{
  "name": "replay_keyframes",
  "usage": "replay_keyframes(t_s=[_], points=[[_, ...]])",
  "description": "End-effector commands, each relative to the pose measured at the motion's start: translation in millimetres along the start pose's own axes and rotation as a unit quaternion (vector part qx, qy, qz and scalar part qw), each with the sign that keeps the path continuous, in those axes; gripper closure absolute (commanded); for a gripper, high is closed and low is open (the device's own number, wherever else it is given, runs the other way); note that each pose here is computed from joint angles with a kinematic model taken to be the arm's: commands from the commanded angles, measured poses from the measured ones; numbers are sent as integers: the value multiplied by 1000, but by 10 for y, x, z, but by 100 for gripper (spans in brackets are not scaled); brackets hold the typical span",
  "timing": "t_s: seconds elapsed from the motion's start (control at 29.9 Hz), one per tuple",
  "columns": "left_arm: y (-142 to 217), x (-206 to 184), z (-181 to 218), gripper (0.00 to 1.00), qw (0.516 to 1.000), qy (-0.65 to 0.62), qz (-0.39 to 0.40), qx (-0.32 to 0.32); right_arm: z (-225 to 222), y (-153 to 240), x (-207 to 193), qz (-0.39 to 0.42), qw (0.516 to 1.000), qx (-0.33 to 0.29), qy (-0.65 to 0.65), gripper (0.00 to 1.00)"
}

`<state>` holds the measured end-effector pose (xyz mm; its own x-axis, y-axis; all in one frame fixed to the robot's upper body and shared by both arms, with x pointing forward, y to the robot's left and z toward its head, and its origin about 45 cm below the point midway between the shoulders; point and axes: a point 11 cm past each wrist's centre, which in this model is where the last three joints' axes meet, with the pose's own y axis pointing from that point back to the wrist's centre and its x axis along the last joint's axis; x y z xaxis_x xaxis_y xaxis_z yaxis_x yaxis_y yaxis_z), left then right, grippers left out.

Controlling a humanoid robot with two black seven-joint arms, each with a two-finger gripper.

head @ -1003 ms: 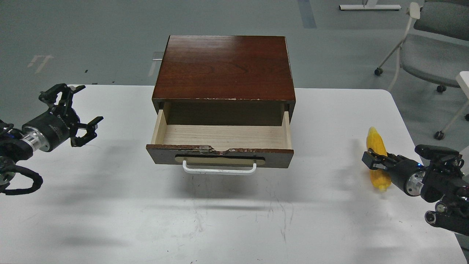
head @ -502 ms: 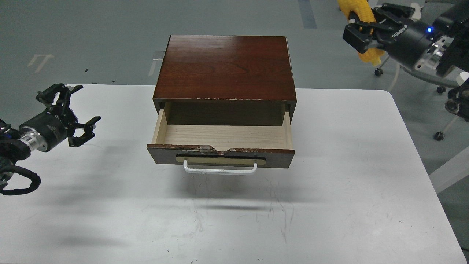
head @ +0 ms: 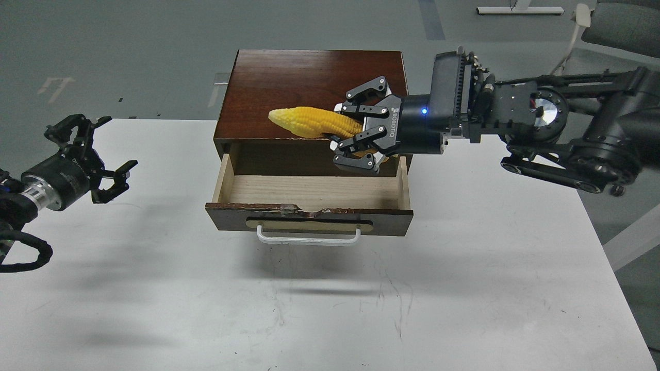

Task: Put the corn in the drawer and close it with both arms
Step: 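Lift the corn with the right gripper and carry it over the drawer, then lower the corn into the open drawer and open the right gripper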

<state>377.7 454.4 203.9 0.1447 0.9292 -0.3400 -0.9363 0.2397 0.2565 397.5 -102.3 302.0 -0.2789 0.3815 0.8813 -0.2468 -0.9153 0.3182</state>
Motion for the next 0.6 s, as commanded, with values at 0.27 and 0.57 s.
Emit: replay_keyframes(t_s=[0.27, 0.57], points=[[57, 60, 51, 2, 1000, -5, 5, -2, -217, -490, -96, 3, 1000, 30, -3, 42], [92, 91, 60, 2, 1000, -8, 7, 0, -290, -460, -238, -1, 999, 29, -20, 17]])
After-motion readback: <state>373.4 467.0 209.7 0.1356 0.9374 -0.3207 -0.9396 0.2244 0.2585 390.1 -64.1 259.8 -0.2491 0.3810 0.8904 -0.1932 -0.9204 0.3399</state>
